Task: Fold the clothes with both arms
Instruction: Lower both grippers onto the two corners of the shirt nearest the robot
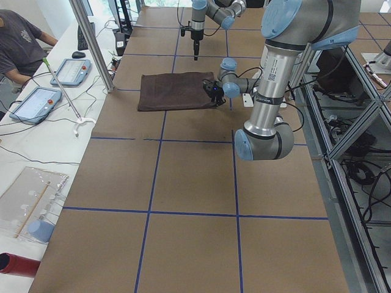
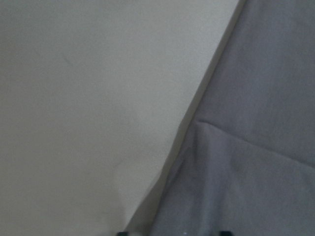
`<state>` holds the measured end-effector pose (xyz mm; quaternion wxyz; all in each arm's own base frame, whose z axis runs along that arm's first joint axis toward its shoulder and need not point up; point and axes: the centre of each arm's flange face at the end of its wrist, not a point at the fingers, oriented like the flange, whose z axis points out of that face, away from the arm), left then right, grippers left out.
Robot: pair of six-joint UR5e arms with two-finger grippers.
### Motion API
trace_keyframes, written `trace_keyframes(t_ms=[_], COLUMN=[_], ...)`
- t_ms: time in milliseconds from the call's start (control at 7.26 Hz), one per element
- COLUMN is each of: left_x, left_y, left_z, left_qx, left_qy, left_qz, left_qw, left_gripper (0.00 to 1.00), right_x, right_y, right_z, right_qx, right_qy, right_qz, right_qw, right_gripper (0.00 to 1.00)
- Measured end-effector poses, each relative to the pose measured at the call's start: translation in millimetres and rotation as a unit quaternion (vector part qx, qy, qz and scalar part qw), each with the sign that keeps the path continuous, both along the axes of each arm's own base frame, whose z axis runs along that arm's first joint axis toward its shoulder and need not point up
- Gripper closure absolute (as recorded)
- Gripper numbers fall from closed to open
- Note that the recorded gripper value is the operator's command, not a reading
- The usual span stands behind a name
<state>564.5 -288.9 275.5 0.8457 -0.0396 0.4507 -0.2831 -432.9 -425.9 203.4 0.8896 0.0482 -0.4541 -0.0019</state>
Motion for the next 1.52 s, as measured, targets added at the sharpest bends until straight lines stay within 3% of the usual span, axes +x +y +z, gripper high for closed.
trace_keyframes(t_ms=[138, 276, 551, 689, 964, 1102, 1240, 1516], left_x=[-0.1, 0.0, -1.4, -4.3, -13.2, -16.3, -18.3, -20.3], left_y=[0.2, 1.0, 2.6, 2.7, 0.1, -2.0, -4.3, -7.9], left_z=[-0.5, -0.7, -0.4, -3.7, -11.0, -13.1, -13.9, -14.6], left_qx=[0.001, 0.002, 0.006, 0.023, 0.061, 0.070, 0.074, 0.077], left_qy=[0.000, 0.000, 0.000, -0.001, -0.002, -0.002, -0.003, -0.003], left_qz=[0.002, 0.003, 0.007, 0.020, 0.043, 0.046, 0.047, 0.046], left_qw=[1.0000, 1.0000, 1.0000, 0.9995, 0.9972, 0.9965, 0.9961, 0.9960], left_gripper=[0.87, 1.00, 1.00, 1.00, 1.00, 1.00, 1.00, 1.00], right_x=[0.0, 0.1, 0.3, -0.6, -7.8, -20.3, -38.0, -68.8], right_y=[0.1, 0.0, 0.3, 1.6, 14.6, 30.1, 49.9, 75.9], right_z=[0.3, 0.4, 3.1, 4.7, 12.2, 16.7, 22.5, 34.3], right_qx=[0.000, -0.001, -0.006, -0.021, -0.096, -0.147, -0.203, -0.278], right_qy=[0.000, 0.000, 0.001, 0.000, -0.014, -0.028, -0.037, -0.035], right_qz=[0.000, 0.000, 0.001, 0.009, 0.057, 0.087, 0.127, 0.201], right_qw=[1.0000, 1.0000, 1.0000, 0.9997, 0.9936, 0.9849, 0.9701, 0.9386], right_gripper=[0.00, 0.00, 0.00, 0.00, 0.00, 0.00, 0.00, 0.00])
